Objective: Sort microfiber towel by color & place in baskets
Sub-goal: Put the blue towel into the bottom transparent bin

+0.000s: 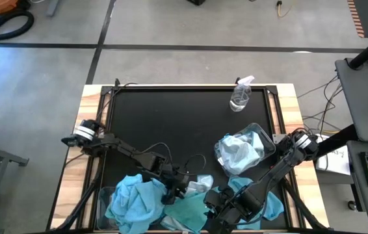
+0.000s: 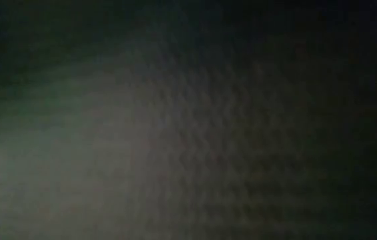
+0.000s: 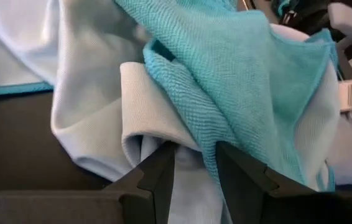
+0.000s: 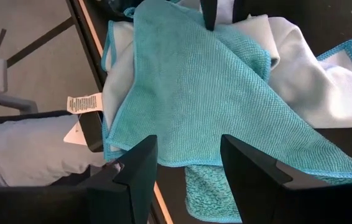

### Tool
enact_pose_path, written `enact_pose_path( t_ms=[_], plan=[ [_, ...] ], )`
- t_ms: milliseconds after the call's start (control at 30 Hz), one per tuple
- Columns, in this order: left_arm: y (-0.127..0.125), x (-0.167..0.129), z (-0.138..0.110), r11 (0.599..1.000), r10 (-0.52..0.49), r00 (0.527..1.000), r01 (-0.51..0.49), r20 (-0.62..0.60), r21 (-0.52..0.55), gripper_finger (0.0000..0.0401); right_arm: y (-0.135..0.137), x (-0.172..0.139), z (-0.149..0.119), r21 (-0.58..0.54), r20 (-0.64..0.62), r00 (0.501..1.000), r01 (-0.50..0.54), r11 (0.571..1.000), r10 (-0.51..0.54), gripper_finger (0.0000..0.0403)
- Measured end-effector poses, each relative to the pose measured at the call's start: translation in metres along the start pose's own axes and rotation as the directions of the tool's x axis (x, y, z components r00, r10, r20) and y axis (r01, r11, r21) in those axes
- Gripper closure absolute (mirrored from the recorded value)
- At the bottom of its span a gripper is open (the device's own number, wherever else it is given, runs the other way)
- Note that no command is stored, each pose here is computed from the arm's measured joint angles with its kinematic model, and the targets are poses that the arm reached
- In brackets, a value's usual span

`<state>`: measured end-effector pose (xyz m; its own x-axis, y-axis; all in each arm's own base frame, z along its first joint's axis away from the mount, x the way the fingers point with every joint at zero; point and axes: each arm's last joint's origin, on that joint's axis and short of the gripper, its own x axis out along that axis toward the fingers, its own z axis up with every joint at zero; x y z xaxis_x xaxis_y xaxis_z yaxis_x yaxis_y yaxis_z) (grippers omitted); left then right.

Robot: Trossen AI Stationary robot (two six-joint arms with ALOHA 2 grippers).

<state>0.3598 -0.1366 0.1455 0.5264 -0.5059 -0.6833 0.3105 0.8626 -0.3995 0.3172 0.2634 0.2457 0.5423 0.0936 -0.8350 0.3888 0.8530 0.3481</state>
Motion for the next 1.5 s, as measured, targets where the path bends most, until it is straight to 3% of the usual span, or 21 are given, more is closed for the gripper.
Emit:
enact_pose_path(
  t_ms=[233, 433, 700, 833, 1300, 1500],
  plan=[
    [-0.011, 0.012, 0.019, 0.998, -0.066, 0.998, 0.066, -0.005, -0.002, 0.0297, 0.000, 0.000, 0.000, 0.006, 0.000, 1.000, -0.001, 1.000, 0.001, 0.0232],
    [-0.019, 0.023, 0.033, 0.999, -0.045, 0.994, 0.044, -0.099, -0.016, 0.0300, 0.000, 0.000, -0.001, 0.014, -0.002, 1.000, 0.001, 1.000, -0.001, 0.0232],
    [-0.019, 0.034, 0.040, 1.000, -0.023, 0.985, 0.020, -0.172, -0.018, 0.0358, 0.001, -0.001, -0.005, 0.006, -0.009, 1.000, 0.007, 1.000, -0.007, 0.0232],
    [-0.022, 0.030, 0.043, 1.000, -0.019, 0.982, 0.015, -0.189, -0.024, 0.0395, 0.000, -0.001, -0.005, 0.004, -0.013, 1.000, 0.015, 1.000, -0.014, 0.0232],
    [-0.049, 0.002, 0.071, 0.999, -0.003, 0.954, -0.007, -0.300, -0.032, 0.0400, 0.001, -0.002, -0.007, 0.000, -0.014, 1.000, 0.014, 1.000, -0.014, 0.0232],
    [-0.068, -0.016, 0.087, 0.999, 0.037, 0.944, -0.032, -0.328, 0.020, 0.0401, 0.001, -0.002, -0.008, -0.003, -0.014, 1.000, 0.015, 1.000, -0.015, 0.0232]
  ],
)
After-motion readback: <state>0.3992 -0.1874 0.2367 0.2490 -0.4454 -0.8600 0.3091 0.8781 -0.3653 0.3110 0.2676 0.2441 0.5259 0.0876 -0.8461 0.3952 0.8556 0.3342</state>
